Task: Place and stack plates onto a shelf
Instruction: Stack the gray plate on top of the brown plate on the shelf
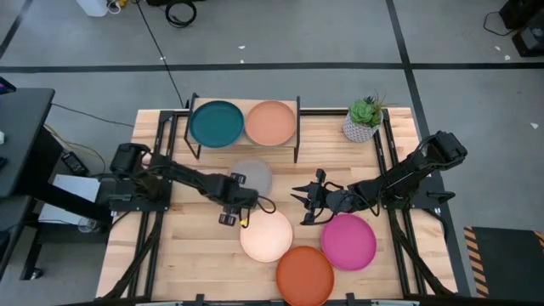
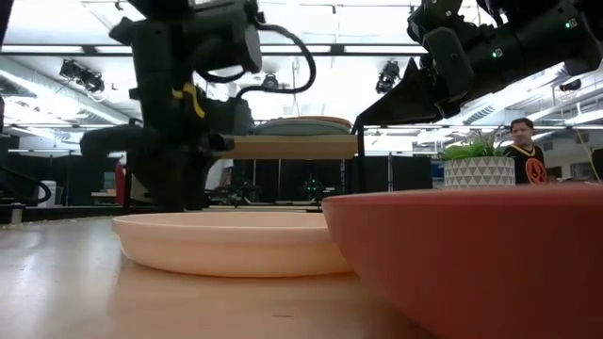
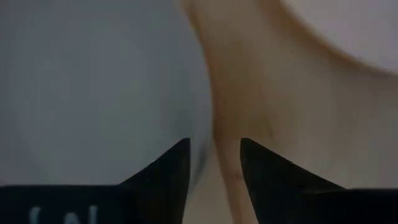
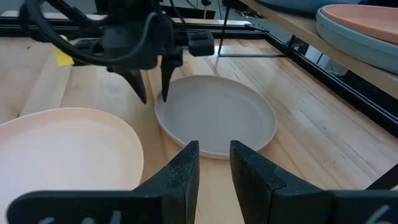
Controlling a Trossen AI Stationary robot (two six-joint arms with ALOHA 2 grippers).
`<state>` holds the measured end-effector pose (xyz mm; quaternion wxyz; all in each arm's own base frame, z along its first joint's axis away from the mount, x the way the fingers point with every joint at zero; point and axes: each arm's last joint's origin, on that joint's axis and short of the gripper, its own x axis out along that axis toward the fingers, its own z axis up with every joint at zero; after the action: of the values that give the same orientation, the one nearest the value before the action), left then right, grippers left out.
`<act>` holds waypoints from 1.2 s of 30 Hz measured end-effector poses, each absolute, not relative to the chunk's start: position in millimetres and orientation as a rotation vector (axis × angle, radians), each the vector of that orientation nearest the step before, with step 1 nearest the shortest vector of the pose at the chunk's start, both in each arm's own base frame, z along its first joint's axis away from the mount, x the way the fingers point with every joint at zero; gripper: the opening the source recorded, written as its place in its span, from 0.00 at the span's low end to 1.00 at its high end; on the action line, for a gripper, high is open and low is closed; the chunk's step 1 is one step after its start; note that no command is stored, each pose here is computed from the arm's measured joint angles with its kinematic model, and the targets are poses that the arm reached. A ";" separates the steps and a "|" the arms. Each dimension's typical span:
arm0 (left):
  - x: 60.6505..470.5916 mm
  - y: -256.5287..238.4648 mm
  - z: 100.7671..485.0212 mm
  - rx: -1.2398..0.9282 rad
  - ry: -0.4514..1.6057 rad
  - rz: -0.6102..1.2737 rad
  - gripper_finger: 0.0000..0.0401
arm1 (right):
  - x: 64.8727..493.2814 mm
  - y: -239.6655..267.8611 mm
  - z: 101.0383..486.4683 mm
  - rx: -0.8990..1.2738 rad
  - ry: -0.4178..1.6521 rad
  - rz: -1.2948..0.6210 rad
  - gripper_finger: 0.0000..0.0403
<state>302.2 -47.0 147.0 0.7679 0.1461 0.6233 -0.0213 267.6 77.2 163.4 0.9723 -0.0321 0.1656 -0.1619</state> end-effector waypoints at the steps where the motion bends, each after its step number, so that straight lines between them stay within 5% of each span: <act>1: 303.0 -46.2 145.9 0.320 1.353 -0.043 0.33 | 267.6 77.1 163.4 -0.065 0.334 -0.327 0.24; 9: 301.1 -46.2 147.9 0.334 1.395 -0.085 0.04 | 267.6 77.0 163.2 -0.065 0.336 -0.327 0.24; 15: 307.5 -54.2 189.1 0.315 1.449 -0.090 0.04 | 267.5 77.1 163.1 -0.066 0.337 -0.327 0.24; 27: 336.3 -59.1 346.3 0.413 1.066 -0.074 0.04 | 267.5 77.6 162.6 -0.064 0.343 -0.309 0.24; 36: 349.7 10.2 358.1 0.478 1.047 0.059 0.04 | 267.7 77.6 163.3 -0.062 0.337 -0.310 0.24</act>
<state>349.7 10.2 358.1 0.8385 0.2258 0.4951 0.0277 267.7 77.6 163.3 0.9734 -0.0308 0.1669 -0.1537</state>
